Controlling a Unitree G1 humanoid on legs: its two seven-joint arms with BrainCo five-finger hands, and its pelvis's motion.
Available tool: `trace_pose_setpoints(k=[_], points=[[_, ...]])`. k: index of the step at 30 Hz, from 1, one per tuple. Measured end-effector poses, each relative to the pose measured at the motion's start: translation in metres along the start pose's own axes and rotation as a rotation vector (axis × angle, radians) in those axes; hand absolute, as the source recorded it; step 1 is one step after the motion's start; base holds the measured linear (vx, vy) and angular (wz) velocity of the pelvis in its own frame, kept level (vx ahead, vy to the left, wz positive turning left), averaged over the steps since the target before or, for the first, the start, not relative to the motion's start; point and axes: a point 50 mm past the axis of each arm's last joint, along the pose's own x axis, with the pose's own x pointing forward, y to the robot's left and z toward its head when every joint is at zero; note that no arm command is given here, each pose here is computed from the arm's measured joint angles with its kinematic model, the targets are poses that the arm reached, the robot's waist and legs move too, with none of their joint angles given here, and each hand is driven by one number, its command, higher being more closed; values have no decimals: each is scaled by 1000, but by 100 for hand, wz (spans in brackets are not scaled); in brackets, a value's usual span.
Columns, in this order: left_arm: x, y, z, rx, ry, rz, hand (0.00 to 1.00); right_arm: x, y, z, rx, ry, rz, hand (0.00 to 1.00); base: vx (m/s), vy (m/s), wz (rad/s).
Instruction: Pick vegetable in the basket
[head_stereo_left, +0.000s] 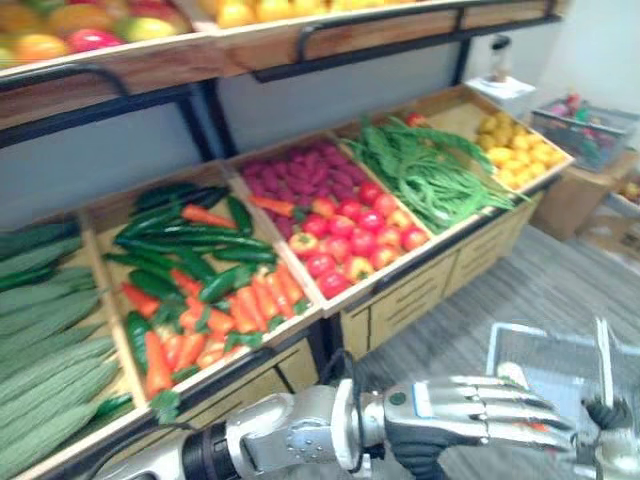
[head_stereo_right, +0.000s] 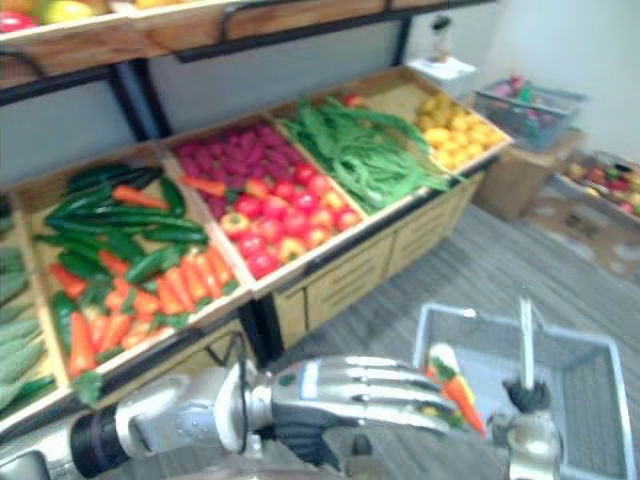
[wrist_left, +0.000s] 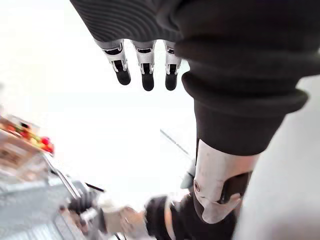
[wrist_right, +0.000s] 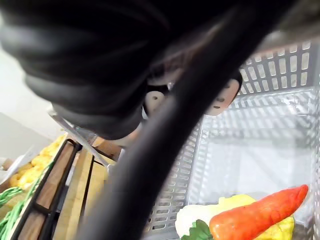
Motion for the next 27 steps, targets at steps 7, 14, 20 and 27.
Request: trace_pose_setpoints(k=[7,14,20,27], points=[[-86,49,-29,143,521,563,0,-57,22,-121,248,511,-37,100,31,-9,95],[-217,27,-64,138,1241,1080,0,-69,35,-133,238,580,-23,100,52,-11,50],[-273,-23,-60,77,1620,1278,0,-73,50,-131,232,568,17,100,26,9,14],[-330,-111,-28,-29,2172,1406,0,-76,66,-127,203,548,54,100,5,6,1]])
